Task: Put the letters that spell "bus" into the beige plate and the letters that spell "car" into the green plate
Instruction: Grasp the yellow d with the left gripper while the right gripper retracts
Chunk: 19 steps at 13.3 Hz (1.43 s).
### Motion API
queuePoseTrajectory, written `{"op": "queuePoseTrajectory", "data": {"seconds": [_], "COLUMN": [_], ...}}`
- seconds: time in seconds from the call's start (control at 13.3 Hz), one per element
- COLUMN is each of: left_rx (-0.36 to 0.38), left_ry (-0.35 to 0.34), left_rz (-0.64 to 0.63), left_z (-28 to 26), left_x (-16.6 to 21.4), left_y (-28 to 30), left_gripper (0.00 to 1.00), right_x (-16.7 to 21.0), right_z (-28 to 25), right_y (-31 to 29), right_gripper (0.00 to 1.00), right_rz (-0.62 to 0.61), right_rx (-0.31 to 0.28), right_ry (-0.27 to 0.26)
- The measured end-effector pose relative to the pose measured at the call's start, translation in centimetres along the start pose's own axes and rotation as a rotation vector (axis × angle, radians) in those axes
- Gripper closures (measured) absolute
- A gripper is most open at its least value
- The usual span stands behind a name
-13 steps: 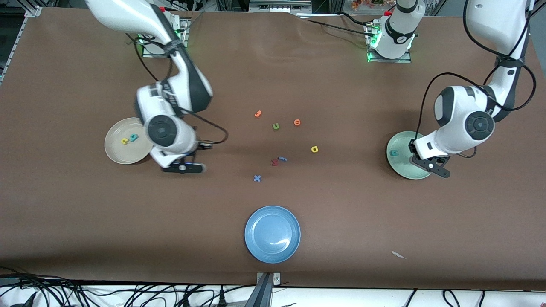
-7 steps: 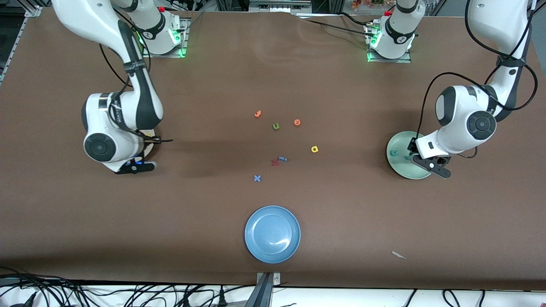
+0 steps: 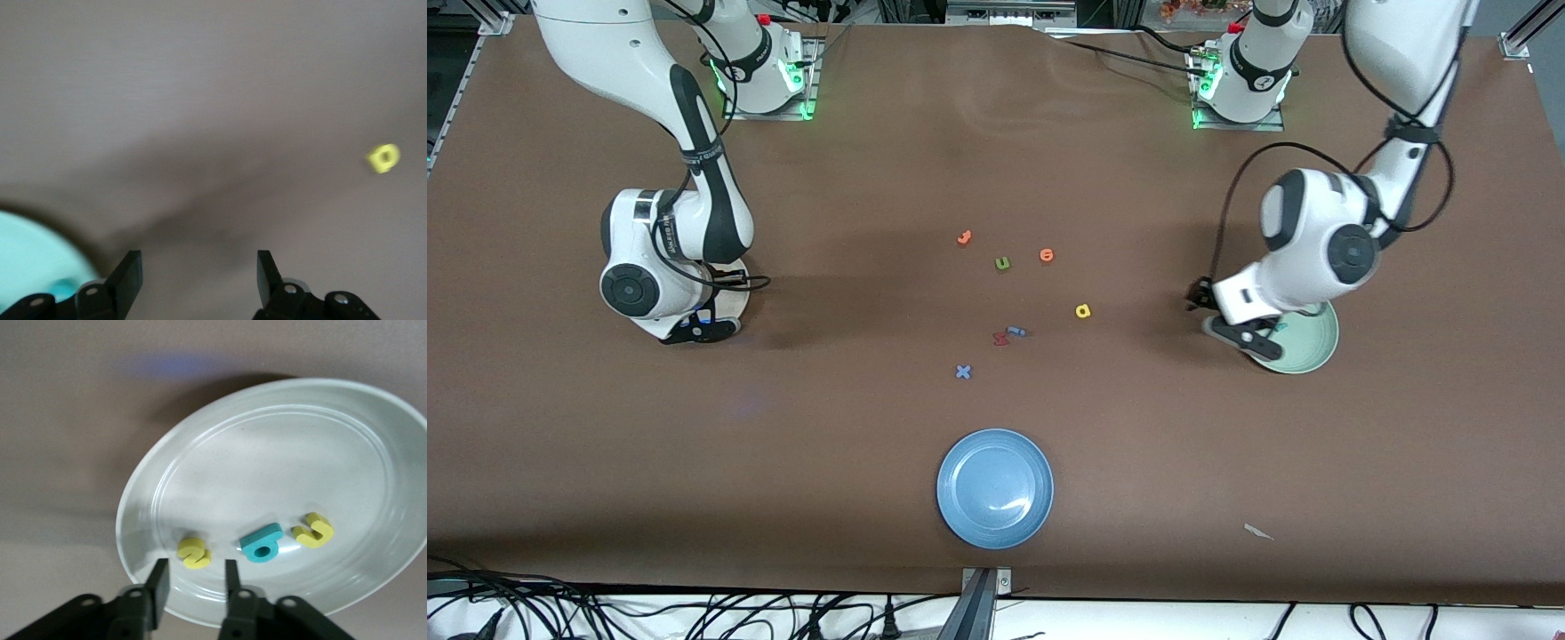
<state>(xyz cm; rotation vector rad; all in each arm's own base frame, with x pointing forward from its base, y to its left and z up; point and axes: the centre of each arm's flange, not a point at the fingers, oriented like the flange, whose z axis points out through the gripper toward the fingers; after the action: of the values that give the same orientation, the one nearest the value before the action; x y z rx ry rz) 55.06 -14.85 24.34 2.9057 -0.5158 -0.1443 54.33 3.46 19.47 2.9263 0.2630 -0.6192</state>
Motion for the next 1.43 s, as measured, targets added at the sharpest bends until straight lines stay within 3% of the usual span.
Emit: {"op": "queuePoseTrajectory", "data": {"seconds": [0.15, 0.3, 0.38, 0.6, 0.83, 1.13, 1.43], "left_rx": [-0.001, 0.0, 0.0, 0.003, -0.007, -0.014, -0.01], "left_ry": [0.012, 0.032, 0.046, 0.092, 0.121, 0.12, 0.118], "left_rz": [-0.044, -0.091, -0.111, -0.132, -0.148, -0.166, -0.162], "left_z": [1.2, 3.0, 4.2, 7.7, 8.2, 9.1, 10.9], "left_x": [0.5, 0.7, 0.8, 1.1, 2.5, 2.7, 2.5], "left_y": [4.9, 8.8, 10.4, 12.8, 14.2, 16.9, 17.1], "left_gripper": [0.22, 0.22, 0.22, 0.22, 0.22, 0.22, 0.22], "right_x": [-0.1, -0.5, -0.8, -2.5, -4.3, -6.4, -7.5], "right_z": [-1.5, -6.3, -9.9, -21.4, -29.0, -33.9, -35.1], "right_y": [-0.1, 0.0, 0.0, 0.1, 0.2, 2.2, 3.7], "right_gripper": [0.29, 0.06, 0.0, 0.0, 0.0, 0.01, 0.01], "right_rz": [-0.003, -0.008, -0.012, -0.027, -0.031, 0.004, 0.033], "right_rx": [0.007, 0.03, 0.042, 0.058, 0.052, 0.045, 0.047], "right_ry": [0.022, 0.044, 0.053, 0.094, 0.153, 0.195, 0.19]}}
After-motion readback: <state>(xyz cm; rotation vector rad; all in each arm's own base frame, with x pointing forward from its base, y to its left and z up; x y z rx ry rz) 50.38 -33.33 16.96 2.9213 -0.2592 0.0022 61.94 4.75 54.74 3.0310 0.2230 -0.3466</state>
